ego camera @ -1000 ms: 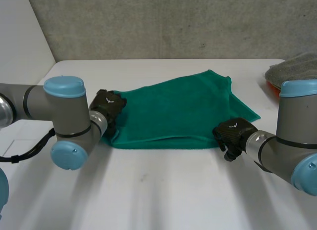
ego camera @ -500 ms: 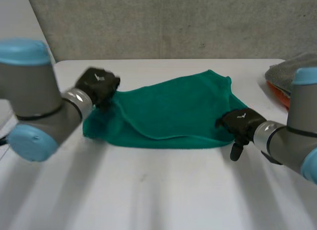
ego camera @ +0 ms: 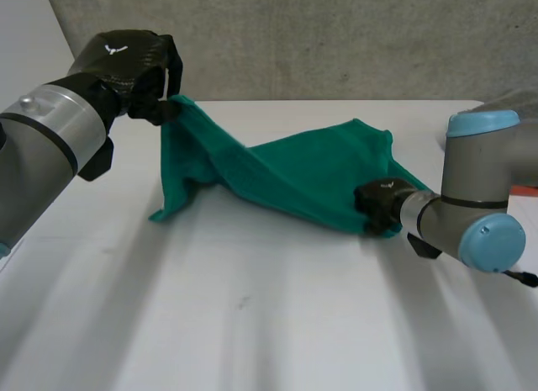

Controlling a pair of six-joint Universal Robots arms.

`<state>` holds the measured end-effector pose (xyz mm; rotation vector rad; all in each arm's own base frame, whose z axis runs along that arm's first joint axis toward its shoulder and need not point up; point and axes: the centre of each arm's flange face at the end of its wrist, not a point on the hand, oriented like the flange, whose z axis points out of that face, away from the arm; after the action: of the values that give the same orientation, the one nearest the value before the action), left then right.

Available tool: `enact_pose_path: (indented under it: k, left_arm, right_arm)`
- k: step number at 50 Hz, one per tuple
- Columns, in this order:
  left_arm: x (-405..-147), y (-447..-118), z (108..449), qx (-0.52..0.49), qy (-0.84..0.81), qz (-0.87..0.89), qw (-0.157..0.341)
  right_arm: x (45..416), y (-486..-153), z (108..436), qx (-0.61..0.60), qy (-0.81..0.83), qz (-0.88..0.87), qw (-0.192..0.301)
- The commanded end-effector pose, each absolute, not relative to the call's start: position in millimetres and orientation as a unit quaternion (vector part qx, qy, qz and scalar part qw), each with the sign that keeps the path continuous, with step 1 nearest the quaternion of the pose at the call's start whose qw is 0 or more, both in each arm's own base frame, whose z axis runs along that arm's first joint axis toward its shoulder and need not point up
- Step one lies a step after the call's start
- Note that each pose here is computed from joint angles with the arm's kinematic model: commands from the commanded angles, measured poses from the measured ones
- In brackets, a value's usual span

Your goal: Fold the laundry.

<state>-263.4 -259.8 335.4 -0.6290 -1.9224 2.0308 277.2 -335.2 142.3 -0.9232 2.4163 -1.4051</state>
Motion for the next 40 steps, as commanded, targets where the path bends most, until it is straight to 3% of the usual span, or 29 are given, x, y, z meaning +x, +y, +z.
enact_pose_path:
  k: [1,5,9,15,21,24,31,40]
  left_arm:
    - [-259,-299,326,-0.196,-0.650,0.725,0.117]
    - [-248,-344,302,-0.165,-0.664,0.725,0.080]
    - [-235,-369,272,-0.144,-0.696,0.702,0.048]
    - [-220,-390,219,-0.133,-0.745,0.653,0.013]
    - [-207,-397,164,-0.147,-0.788,0.598,-0.021]
    - [-204,-397,152,-0.156,-0.795,0.586,-0.036]
    - [-209,-389,151,-0.188,-0.793,0.577,-0.043]
    - [-210,-366,194,-0.203,-0.764,0.611,-0.048]
  right_arm:
    - [287,-356,205,-0.291,0.746,-0.592,0.088]
    - [311,-327,291,-0.302,0.641,-0.698,0.102]
    - [330,-299,316,-0.329,0.597,-0.723,0.110]
    - [366,-259,284,-0.401,0.603,-0.677,0.135]
    - [385,-258,214,-0.446,0.642,-0.610,0.128]
    - [393,-261,194,-0.451,0.651,-0.598,0.123]
    - [400,-265,197,-0.443,0.647,-0.610,0.115]
    - [379,-251,245,-0.418,0.661,-0.614,0.104]
